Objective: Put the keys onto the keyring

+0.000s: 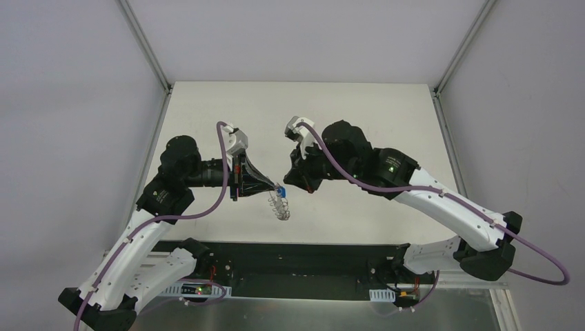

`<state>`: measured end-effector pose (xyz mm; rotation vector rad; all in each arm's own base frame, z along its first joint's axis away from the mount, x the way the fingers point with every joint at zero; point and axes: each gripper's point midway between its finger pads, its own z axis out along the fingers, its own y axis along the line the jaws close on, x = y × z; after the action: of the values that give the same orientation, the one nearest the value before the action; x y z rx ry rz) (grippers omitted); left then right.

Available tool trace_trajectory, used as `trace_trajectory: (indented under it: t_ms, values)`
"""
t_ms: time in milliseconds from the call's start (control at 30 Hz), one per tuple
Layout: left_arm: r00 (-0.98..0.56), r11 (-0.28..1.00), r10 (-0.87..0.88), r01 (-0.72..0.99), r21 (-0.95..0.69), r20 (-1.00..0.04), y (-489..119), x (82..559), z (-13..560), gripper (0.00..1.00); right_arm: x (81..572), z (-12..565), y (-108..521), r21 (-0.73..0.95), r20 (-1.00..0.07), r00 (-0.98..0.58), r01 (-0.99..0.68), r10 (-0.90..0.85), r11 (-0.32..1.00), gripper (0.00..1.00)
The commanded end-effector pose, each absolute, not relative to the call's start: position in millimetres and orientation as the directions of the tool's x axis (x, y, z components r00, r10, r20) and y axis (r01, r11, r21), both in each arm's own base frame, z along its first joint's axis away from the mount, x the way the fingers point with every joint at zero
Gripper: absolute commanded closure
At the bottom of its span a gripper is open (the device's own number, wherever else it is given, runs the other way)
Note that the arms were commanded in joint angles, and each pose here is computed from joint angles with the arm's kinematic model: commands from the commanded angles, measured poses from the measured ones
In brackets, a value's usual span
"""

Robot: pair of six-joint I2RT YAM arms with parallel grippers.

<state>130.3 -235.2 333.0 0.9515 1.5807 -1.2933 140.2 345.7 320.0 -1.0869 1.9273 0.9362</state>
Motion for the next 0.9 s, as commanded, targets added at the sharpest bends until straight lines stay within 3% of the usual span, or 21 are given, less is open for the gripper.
trace_trajectory:
  t_ms: [0,400,867]
  values:
    - [-0.287,0.155,0.012,0.947,-0.282,-0.958,-237,132,343,1.0,141,347,344,0.236,-0.893,-0.355,-0.893,-0.277,0.383,1.0]
    - [-0.294,0.145,0.013,0.946,-0.289,-0.956,-238,132,344,1.0,125,352,344,0.277,-0.881,-0.372,-0.907,-0.293,0.317,0.85]
    - [-0.294,0.161,0.007,0.944,-0.289,-0.956,-237,134,344,1.0,124,349,352,0.277,-0.876,-0.372,-0.909,-0.306,0.312,0.82]
